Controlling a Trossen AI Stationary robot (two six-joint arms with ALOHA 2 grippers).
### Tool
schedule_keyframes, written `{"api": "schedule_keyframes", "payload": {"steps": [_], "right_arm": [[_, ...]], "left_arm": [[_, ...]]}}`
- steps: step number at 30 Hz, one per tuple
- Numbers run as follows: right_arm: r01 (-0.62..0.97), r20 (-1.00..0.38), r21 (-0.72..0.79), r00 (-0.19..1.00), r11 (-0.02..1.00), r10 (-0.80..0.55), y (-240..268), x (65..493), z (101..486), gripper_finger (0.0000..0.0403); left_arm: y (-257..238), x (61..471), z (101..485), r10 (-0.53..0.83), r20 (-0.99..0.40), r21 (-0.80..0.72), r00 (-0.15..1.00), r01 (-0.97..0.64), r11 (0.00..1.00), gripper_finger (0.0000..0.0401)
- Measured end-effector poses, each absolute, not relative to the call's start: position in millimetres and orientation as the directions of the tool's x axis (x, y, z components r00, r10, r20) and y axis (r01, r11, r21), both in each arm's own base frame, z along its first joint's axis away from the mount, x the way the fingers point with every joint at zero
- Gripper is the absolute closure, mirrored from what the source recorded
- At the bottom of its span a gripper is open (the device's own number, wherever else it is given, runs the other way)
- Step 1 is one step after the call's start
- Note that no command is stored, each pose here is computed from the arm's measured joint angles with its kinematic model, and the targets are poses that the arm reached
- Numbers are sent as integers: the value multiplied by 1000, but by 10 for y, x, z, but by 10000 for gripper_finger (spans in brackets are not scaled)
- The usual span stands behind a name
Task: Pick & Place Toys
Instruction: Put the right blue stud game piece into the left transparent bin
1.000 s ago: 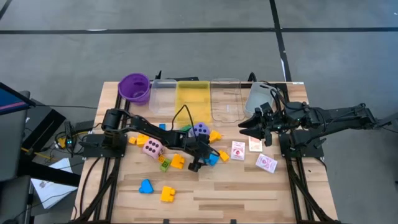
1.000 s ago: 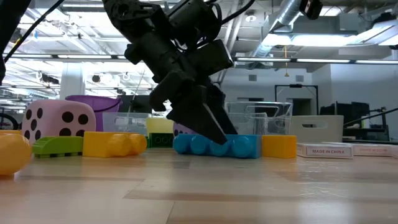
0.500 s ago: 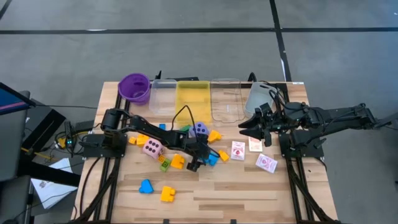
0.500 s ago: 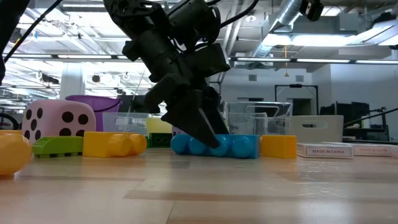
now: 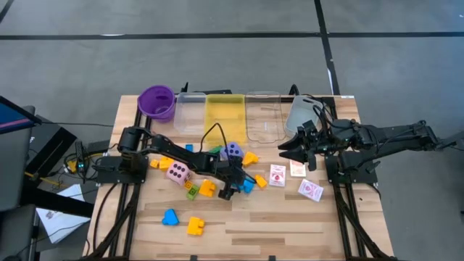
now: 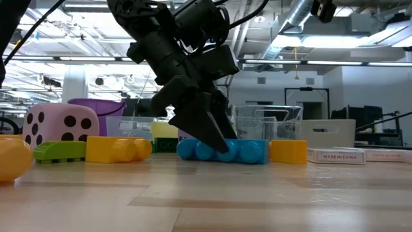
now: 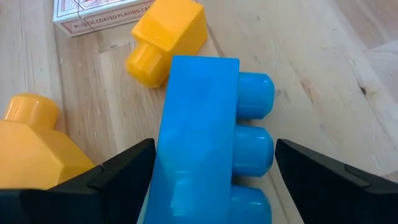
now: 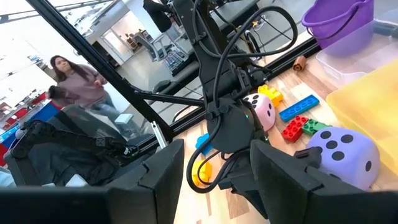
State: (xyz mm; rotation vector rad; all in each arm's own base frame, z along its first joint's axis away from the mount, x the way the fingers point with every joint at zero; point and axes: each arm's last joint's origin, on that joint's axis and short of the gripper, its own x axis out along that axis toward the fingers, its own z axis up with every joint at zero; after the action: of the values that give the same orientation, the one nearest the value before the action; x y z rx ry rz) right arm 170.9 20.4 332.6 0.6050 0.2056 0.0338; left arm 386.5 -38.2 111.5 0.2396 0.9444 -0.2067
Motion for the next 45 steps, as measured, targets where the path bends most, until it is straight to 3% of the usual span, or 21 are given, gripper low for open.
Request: {"api": "schedule_keyframes", "payload": {"steps": [6,14,20,30,35,45], "right_arm": [[28,-182,568,979,823,93,204,1709,3326,223],[26,-182,568,979,823,95,205,1709,3326,223],[26,-182,568,979,823,95,205,1709,3326,223],[24,-179,568,979,823,95,205,1709,3329,223],[22,-177,566,980,824,95,205,1710,3332,223],[15,-171,551,981,834,96,205,1711,3337,223]], "left_arm": [[-385,3865,1115,-57,-819,113,571,257,960,83],[-428,3860,1114,-46,-819,121,572,250,961,143],[-445,3867,1281,-61,-770,121,635,239,963,136],[-311,3690,2270,-54,-556,45,829,95,994,141],[-251,3461,2887,-46,-366,15,930,55,998,141],[-176,2967,3577,98,-140,11,985,-97,995,141]]}}
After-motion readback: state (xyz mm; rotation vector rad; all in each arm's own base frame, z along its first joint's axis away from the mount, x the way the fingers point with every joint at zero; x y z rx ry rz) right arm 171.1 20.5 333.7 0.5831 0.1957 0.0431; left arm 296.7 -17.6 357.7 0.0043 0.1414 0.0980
